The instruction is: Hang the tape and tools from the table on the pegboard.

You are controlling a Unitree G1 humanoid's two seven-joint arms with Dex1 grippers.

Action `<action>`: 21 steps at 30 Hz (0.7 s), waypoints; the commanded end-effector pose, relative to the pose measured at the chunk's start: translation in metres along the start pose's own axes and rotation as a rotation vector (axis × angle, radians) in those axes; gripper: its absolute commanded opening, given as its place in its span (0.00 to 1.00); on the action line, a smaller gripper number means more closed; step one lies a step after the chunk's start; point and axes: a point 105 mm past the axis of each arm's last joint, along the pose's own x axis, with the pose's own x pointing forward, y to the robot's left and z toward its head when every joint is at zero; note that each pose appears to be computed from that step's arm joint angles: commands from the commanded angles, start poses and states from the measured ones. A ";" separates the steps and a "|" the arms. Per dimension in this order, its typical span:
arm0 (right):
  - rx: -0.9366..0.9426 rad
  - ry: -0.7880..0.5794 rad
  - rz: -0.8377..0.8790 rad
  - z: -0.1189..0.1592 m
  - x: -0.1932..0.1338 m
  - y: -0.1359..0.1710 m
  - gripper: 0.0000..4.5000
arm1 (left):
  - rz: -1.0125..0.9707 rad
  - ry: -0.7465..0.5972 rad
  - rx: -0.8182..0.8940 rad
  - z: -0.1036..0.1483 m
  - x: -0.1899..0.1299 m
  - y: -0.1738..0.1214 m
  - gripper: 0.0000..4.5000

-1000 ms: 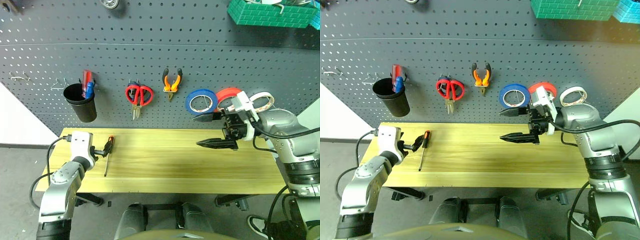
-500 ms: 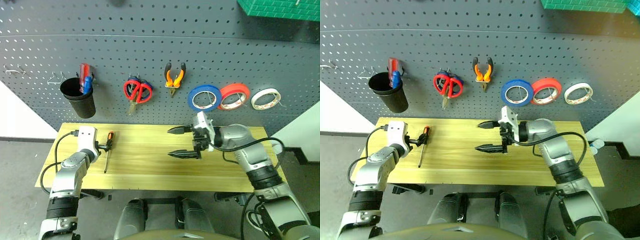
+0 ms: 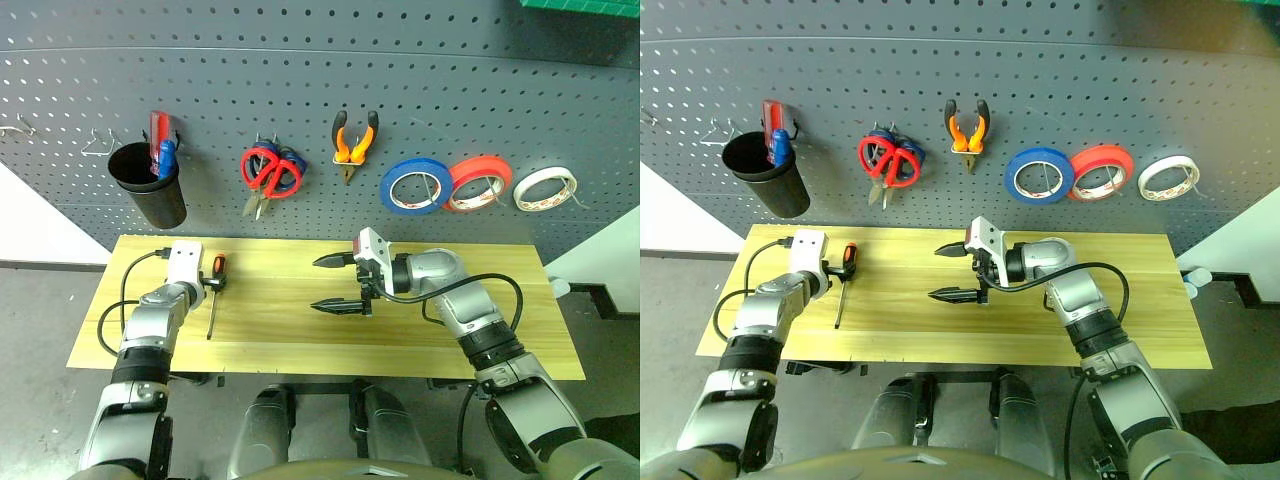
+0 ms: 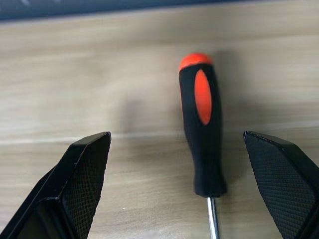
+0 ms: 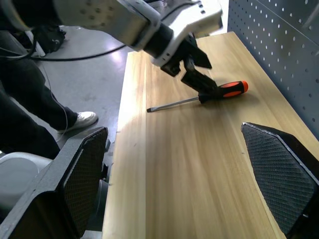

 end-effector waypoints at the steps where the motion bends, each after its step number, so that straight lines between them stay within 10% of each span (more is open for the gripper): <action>1: -0.031 -0.011 0.017 0.008 0.004 -0.001 1.00 | 0.022 0.008 0.030 0.001 0.008 0.003 0.99; 10: -0.048 -0.006 -0.020 0.008 -0.003 -0.009 1.00 | 0.001 0.019 -0.034 0.004 0.023 0.000 0.99; 21: -0.056 0.017 -0.015 0.005 -0.021 -0.008 1.00 | -0.078 0.150 -0.070 -0.024 0.006 -0.031 0.22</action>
